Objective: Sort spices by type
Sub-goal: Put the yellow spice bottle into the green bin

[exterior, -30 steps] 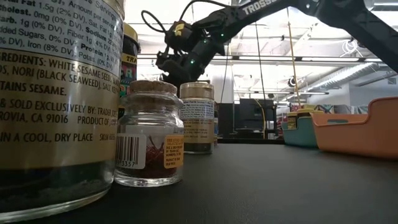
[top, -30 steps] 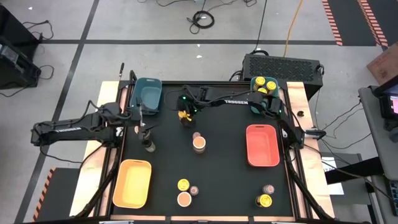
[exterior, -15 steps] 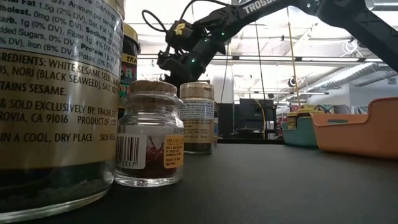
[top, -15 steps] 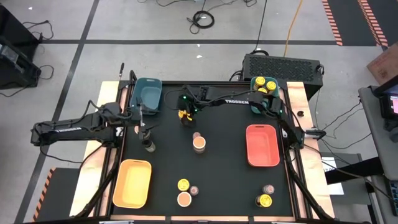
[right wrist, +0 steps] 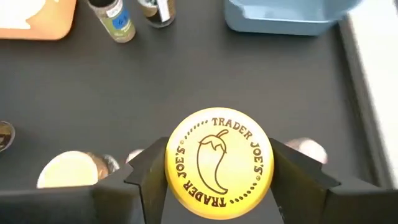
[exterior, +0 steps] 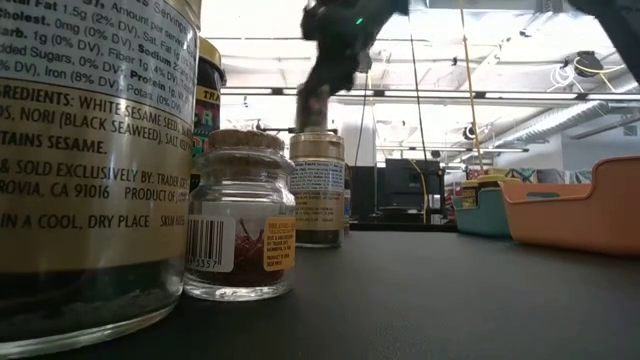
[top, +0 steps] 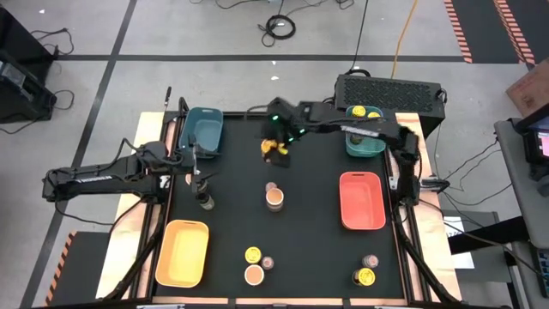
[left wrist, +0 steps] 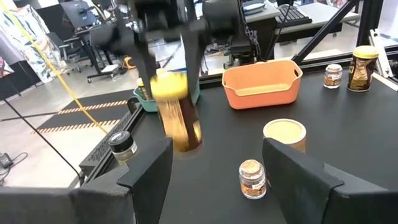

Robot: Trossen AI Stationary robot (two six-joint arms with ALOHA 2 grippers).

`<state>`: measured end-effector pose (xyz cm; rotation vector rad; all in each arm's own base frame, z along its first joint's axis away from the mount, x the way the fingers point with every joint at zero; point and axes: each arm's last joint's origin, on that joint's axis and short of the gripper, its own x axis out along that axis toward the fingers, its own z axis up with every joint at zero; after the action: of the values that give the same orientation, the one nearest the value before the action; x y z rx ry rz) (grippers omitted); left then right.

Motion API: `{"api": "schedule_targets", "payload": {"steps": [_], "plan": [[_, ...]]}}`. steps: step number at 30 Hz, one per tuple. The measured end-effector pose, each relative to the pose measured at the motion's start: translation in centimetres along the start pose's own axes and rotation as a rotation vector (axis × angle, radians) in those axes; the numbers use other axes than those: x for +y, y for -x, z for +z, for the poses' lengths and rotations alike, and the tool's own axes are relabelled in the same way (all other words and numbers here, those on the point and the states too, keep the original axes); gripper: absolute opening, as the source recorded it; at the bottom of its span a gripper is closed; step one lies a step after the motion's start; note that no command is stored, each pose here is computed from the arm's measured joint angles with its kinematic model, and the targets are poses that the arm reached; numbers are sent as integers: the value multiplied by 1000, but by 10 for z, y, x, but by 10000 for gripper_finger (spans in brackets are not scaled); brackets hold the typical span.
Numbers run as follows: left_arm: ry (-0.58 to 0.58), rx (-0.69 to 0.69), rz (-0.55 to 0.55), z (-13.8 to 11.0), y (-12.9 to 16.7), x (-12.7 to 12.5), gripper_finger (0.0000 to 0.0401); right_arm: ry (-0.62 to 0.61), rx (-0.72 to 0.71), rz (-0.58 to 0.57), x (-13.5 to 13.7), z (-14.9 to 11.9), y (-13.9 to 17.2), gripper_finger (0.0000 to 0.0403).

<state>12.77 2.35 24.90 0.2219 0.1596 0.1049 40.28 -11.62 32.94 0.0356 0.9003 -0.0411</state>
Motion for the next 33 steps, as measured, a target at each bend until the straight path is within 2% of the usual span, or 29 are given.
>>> {"api": "schedule_targets", "payload": {"steps": [6, 11, 17, 21, 27, 30, 33], "plan": [[1, 4, 3, 0, 0, 0, 251, -66, 23, -29, -9, -12, 59, 220], [1, 5, 3, -1, 0, 0, 251, -145, 74, -87, -26, -29, 94, 217], [2, 11, 1, -1, 0, 0, 251, -337, 166, -200, -53, -72, 122, 223], [2, 24, -2, -2, 0, 0, 251, -457, 168, -259, -63, -109, 138, 221], [0, 26, -3, -3, 0, 0, 251, -608, 91, -350, -60, -156, 164, 222], [-5, 26, -3, -3, 0, 0, 251, -650, 58, -376, -52, -168, 177, 224], [-6, 26, -3, -3, 0, 0, 251, -679, 34, -457, -45, -175, 188, 224]]}}
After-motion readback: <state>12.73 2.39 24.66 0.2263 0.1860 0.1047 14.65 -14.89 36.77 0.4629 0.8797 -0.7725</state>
